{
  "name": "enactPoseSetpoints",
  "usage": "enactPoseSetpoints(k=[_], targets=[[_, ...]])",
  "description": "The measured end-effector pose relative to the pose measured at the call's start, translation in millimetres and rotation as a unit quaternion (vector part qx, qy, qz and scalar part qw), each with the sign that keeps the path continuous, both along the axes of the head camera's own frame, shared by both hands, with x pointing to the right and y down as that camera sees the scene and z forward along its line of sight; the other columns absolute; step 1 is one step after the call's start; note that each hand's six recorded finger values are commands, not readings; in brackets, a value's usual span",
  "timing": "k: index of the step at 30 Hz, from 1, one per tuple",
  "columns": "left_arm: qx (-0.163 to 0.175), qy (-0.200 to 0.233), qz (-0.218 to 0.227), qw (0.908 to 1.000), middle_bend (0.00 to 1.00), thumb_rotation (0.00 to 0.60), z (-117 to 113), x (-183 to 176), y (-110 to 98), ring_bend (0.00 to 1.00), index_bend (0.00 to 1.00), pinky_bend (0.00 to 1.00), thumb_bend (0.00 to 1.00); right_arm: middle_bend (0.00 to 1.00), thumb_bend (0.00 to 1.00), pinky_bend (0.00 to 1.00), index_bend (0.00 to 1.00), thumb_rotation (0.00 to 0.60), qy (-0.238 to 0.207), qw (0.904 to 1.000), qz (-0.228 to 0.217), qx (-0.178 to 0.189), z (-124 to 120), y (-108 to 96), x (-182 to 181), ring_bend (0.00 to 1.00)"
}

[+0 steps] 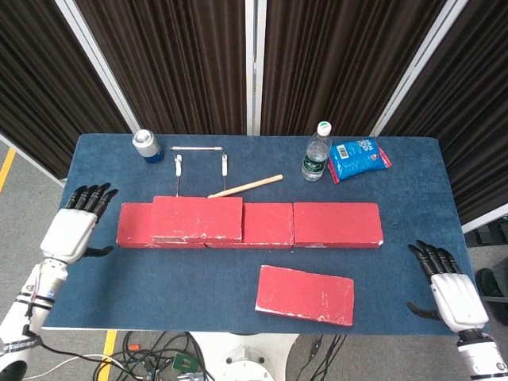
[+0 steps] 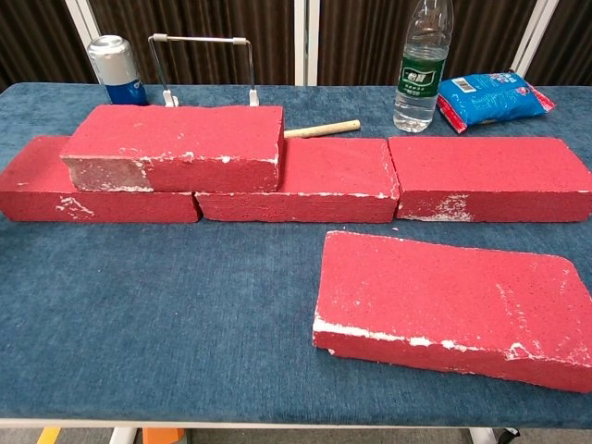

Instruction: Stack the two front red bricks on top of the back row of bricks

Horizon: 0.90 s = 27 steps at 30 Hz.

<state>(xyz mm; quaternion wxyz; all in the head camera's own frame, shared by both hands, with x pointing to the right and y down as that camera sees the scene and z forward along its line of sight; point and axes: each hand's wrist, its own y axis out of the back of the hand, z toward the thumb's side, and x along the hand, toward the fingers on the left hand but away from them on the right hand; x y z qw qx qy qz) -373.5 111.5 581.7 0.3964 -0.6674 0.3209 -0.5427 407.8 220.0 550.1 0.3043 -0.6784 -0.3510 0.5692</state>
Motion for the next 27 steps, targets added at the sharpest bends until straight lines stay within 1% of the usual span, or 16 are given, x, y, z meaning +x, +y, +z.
enactPoseSetpoints(k=[4,7,11,16,22,27], targets=[[0.006,0.011,-0.033,0.9994,0.0,0.6,2.4,-35.9,13.6,0.0,0.01,0.0,0.0,0.0,0.0,0.0,0.0,0.6,-0.014,0.9991,-0.028,-0.029,11.4,7.2,-27.9,0.0],[0.008,0.023,-0.048,0.9985,0.0,0.6,2.0,-53.0,23.9,0.0,0.01,0.0,0.0,0.0,0.0,0.0,0.0,0.6,-0.029,0.9972,-0.046,-0.051,18.7,12.0,-49.6,0.0],[0.006,0.033,-0.068,0.9971,0.0,0.6,2.9,-71.0,38.2,0.0,0.01,0.0,0.0,0.0,0.0,0.0,0.0,0.6,-0.056,0.9942,-0.06,-0.07,22.1,15.8,-76.4,0.0],[-0.001,0.044,-0.085,0.9954,0.0,0.6,5.8,-83.7,49.0,0.0,0.01,0.0,0.0,0.0,0.0,0.0,0.0,0.6,-0.077,0.9903,-0.079,-0.085,28.2,21.9,-104.8,0.0],[-0.006,0.047,-0.095,0.9944,0.0,0.6,6.8,-93.3,54.7,0.0,0.01,0.0,0.0,0.0,0.0,0.0,0.0,0.6,-0.093,0.988,-0.08,-0.094,44.7,31.9,-133.9,0.0],[-0.013,0.045,-0.102,0.9937,0.0,0.6,9.2,-99.1,58.2,0.0,0.01,0.0,0.0,0.0,0.0,0.0,0.0,0.6,-0.097,0.9868,-0.08,-0.102,60.1,39.1,-153.1,0.0]])
